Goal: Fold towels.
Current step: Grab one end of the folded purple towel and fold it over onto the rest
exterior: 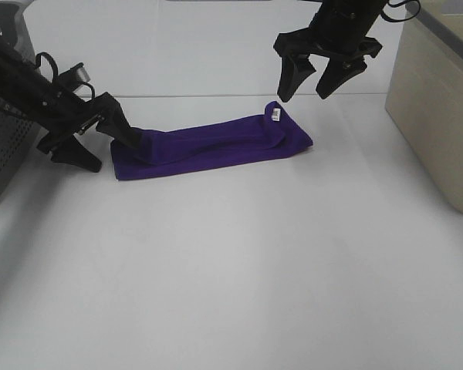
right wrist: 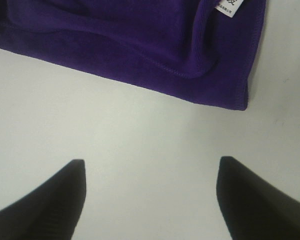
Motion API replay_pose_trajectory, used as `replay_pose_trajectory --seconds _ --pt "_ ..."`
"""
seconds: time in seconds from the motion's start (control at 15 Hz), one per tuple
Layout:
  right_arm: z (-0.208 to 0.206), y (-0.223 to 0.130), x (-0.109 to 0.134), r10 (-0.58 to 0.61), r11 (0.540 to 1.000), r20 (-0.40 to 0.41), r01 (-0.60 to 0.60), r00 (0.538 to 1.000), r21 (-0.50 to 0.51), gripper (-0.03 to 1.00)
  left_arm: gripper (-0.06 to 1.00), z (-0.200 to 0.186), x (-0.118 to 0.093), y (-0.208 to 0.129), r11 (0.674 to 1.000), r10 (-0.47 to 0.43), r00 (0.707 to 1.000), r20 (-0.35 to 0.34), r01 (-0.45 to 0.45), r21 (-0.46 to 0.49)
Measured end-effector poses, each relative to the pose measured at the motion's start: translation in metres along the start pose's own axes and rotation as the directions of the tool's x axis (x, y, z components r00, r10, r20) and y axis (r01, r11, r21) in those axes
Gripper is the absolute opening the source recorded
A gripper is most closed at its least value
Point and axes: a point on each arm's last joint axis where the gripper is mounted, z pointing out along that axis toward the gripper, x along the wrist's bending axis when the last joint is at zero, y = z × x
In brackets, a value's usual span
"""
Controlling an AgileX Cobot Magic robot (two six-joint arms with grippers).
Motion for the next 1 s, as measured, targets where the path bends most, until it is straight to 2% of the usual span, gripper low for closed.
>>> replay_pose_trajectory --seconds 0.2,0.4,0.53,0.6,0.73,0.8,0.87,0.93,1.0 --pt "0.0 0.0 0.0 0.002 1.0 0.0 -0.002 1.0 0.0 0.73 0.87 0.008 -0.009 0.002 1.0 -0.006 1.0 -0.014 0.006 -0.023" --pt "0.0 0.0 0.0 0.005 1.0 0.0 -0.005 1.0 0.0 0.72 0.87 0.039 -0.048 0.004 0.997 0.03 0.999 -0.04 -0.032 -0.066" --pt "0.0 0.0 0.0 0.007 1.0 0.0 -0.007 1.0 0.0 0.73 0.84 0.055 -0.067 0.003 0.995 0.041 0.997 -0.06 -0.046 -0.091" --pt "0.0 0.0 0.0 0.007 1.0 0.0 -0.007 1.0 0.0 0.73 0.78 0.062 -0.075 0.002 0.994 0.039 0.996 -0.079 -0.047 -0.102" --pt "0.0 0.0 0.0 0.008 1.0 0.0 -0.008 1.0 0.0 0.73 0.58 0.068 -0.077 0.002 0.992 0.033 0.992 -0.123 -0.047 -0.116" --pt "0.0 0.0 0.0 0.008 1.0 0.0 -0.008 1.0 0.0 0.73 0.27 0.07 -0.073 0.001 0.993 0.037 0.988 -0.147 -0.053 -0.105" --pt "0.0 0.0 0.0 0.008 1.0 0.0 -0.008 1.0 0.0 0.73 0.12 0.07 -0.071 0.001 0.993 0.046 0.986 -0.158 -0.062 -0.1" --pt "0.0 0.0 0.0 0.009 1.0 0.0 -0.009 1.0 0.0 0.73 0.06 0.069 -0.071 0.001 0.993 0.057 0.984 -0.171 -0.074 -0.095" --pt "0.0 0.0 0.0 0.009 1.0 0.0 -0.009 1.0 0.0 0.73 0.06 0.064 -0.072 0.001 0.99 0.093 0.974 -0.206 -0.112 -0.084"
